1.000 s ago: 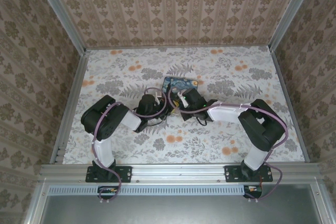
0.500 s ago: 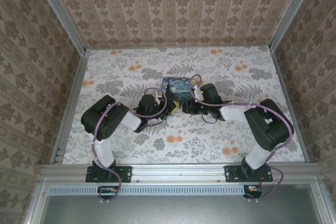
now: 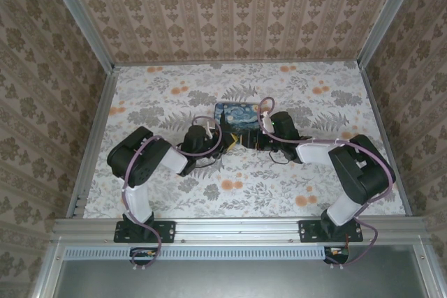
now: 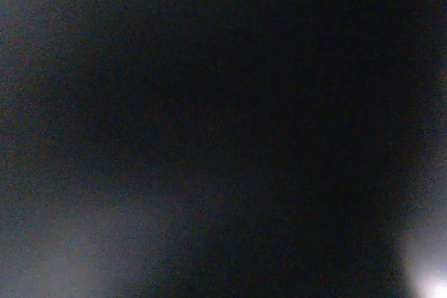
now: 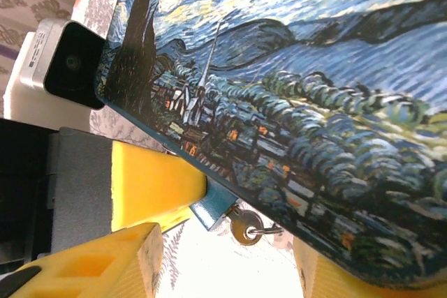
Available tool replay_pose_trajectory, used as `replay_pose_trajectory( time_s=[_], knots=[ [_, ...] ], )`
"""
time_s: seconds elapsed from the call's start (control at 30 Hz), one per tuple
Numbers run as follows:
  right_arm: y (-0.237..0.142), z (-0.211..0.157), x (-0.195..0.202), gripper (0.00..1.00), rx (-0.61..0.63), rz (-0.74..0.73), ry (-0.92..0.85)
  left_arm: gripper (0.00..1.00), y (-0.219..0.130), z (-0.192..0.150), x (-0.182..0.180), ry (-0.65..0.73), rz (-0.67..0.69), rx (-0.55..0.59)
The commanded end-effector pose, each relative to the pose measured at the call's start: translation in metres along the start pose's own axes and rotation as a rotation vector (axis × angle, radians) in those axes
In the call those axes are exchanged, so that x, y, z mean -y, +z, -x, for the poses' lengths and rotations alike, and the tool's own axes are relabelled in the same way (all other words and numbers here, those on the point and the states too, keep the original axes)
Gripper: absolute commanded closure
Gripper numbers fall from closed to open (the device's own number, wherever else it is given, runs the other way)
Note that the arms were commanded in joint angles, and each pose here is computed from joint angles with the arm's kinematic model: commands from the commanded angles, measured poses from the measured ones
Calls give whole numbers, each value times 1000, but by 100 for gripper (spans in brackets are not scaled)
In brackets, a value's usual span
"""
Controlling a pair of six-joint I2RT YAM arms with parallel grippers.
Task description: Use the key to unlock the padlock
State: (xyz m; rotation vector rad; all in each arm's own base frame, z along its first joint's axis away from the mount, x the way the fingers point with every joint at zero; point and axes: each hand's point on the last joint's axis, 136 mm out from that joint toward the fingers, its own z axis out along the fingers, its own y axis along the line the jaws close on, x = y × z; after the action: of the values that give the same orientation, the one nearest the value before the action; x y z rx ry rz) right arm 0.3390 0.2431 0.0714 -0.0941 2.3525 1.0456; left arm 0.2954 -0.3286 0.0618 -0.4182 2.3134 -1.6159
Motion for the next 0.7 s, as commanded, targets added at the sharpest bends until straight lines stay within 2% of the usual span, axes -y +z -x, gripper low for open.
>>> replay_pose_trajectory(
  time_s=[0.0,0.27,0.4,0.5,0.67],
  knots=[
    [2,36,2,46,121,9,28,77,-5,-20,0,47,30,-90],
    [6,62,5,45,180,26,81,54,-14,-21,10,84,28,-87],
    [11,73,4,45,184,38,83,48,-19,-20,18,106,27,-80],
    [11,71,6,44,176,42,82,44,-24,-17,27,130,29,-71],
    [3,48,14,45,151,26,64,37,-37,-3,49,193,45,-45]
  ],
)
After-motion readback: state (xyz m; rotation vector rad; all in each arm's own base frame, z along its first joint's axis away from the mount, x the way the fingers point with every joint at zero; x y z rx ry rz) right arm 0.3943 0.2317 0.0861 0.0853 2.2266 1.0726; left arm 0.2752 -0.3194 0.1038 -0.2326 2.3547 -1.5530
